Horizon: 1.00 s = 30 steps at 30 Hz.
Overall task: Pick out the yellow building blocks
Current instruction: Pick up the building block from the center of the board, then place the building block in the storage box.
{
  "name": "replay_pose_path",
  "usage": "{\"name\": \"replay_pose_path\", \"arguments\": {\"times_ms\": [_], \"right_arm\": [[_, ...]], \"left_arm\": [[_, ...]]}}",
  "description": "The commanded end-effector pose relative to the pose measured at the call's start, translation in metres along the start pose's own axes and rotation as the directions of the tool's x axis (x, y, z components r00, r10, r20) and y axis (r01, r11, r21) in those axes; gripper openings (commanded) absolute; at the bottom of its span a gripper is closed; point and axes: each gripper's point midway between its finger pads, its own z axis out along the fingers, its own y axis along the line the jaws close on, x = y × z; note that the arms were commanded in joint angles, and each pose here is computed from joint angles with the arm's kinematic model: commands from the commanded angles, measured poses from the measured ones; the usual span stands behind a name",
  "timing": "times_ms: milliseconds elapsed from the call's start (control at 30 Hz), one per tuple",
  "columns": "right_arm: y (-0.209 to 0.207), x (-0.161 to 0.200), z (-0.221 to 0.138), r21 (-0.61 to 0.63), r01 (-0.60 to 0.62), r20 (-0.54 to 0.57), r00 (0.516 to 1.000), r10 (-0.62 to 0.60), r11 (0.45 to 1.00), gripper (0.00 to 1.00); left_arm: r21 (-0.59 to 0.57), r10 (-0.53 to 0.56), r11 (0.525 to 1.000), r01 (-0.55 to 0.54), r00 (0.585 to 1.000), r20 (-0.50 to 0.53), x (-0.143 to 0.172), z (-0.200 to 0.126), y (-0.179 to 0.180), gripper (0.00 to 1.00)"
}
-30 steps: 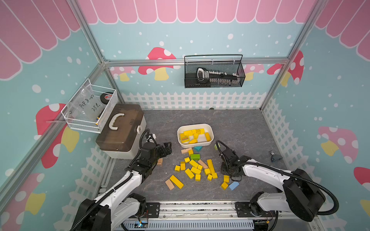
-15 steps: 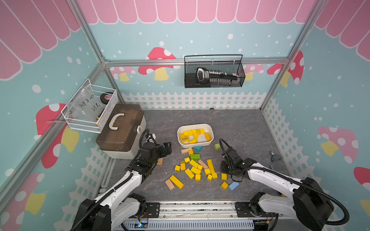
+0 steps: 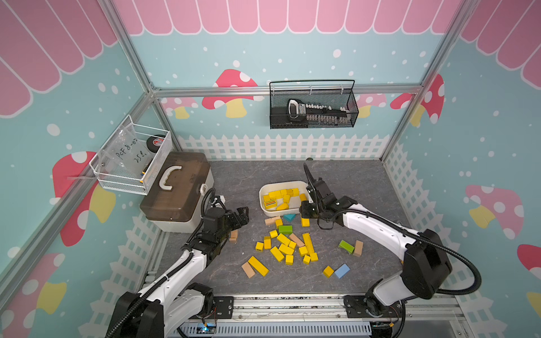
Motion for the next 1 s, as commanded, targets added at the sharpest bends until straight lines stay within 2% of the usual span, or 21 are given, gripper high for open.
{"name": "replay_pose_path", "arguments": {"times_ms": [0,200,300,667,967], "right_arm": [[0.015,-0.009,0.015,-0.015,0.077,-0.059,0.995,-0.078,0.997,0.31],[0.042,-0.040,0.043,-0.053,0.107,-0.070,0.991,-0.111,0.993,0.31],[0.050,-0.045,0.064,-0.064,0.112,-0.107,0.987,-0.119,0.992,0.31],[0.058,-0.039,0.107,-0.079,0.093,-0.186,0.977,-0.106,0.993,0.31],[0.054,-0.038,0.113,-0.057,0.091,-0.190,0.977,-0.101,0.994,0.45]], "left_arm": [[0.018,-0.032,0.999,0.032,0.999,0.008,-0.005,0.000,-0.002,1.00],[0.026,-0.042,0.999,0.041,0.999,0.017,-0.006,-0.002,-0.001,1.00],[0.031,-0.045,0.999,0.045,0.999,0.019,-0.007,-0.002,0.000,1.00],[0.036,-0.058,0.998,0.057,0.998,0.023,-0.009,-0.003,0.002,1.00],[0.040,-0.066,0.997,0.064,0.998,0.025,-0.009,-0.003,0.003,1.00]]}}
